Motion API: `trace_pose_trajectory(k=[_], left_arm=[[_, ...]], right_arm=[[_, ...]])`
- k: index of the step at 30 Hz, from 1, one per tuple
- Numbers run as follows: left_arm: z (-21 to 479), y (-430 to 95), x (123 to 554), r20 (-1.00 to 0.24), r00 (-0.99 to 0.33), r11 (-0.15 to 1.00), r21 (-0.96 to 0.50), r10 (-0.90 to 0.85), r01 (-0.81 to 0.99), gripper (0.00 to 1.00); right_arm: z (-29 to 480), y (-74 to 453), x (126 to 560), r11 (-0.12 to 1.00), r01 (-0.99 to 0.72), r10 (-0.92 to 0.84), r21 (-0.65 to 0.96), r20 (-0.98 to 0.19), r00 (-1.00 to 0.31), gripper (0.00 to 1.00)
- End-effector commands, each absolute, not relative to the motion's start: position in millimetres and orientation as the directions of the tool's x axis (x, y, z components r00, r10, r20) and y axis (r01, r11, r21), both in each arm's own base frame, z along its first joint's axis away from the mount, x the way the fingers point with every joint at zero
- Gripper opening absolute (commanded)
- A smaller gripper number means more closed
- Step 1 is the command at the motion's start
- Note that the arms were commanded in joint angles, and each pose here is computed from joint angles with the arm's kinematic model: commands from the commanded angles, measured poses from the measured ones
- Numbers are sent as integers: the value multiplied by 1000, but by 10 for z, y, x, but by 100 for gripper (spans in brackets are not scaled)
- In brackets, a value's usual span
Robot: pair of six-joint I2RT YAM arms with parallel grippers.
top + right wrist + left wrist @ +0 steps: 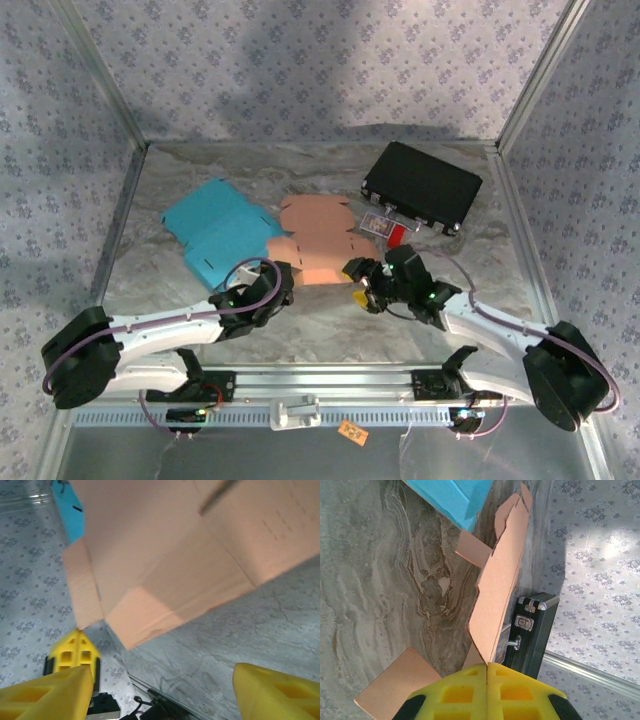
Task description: Fold the paper box
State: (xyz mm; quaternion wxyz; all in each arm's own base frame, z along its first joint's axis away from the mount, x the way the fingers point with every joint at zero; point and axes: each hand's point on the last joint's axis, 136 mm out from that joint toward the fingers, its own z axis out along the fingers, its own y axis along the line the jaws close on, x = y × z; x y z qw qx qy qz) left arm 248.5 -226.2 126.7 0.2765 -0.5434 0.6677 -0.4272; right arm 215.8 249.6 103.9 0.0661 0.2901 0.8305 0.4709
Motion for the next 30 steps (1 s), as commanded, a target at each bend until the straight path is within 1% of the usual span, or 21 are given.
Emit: trace_pose_trajectory(k=[1, 3, 7, 9, 12, 17, 21, 25, 30], left_arm=[[1413, -2278, 2511, 368, -97, -269, -812, -925, -518, 0], [1393, -2281, 2494, 372, -100, -267, -806, -923, -528, 0], [1382, -2289, 2474, 383, -108, -270, -798, -918, -539, 0], [1397, -2292, 2473, 387, -110, -272, -798, -916, -537, 0], [1392, -2298, 2467, 391, -116, -271, -794, -913, -545, 0], [1396, -2306, 2463, 396, -127, -267, -790, -909, -551, 0], [1402, -2295, 2443, 398, -138, -259, -785, -907, -563, 0], [1417, -2241, 2439, 390, -141, -249, -786, -910, -566, 0], [1423, -2220, 2430, 390, -144, -246, -784, -910, -570, 0]], right_arm=[[1000, 2589, 2259, 271, 465, 619, 843, 217, -755, 76], [1019, 2658, 2332, 246, 443, 638, 862, 200, -744, 76], [1102, 2796, 2459, 232, 375, 663, 897, 137, -736, 73], [1033, 2827, 2467, 229, 381, 676, 896, 135, -724, 71], [1019, 2863, 2502, 177, 359, 706, 916, 136, -695, 68], [1026, 2887, 2522, 183, 343, 726, 921, 108, -679, 63], [1051, 2898, 2574, 169, 330, 743, 929, 100, -662, 55], [1094, 2906, 2592, 176, 321, 748, 931, 86, -659, 49], [1186, 2891, 2631, 181, 312, 754, 933, 72, -653, 39]])
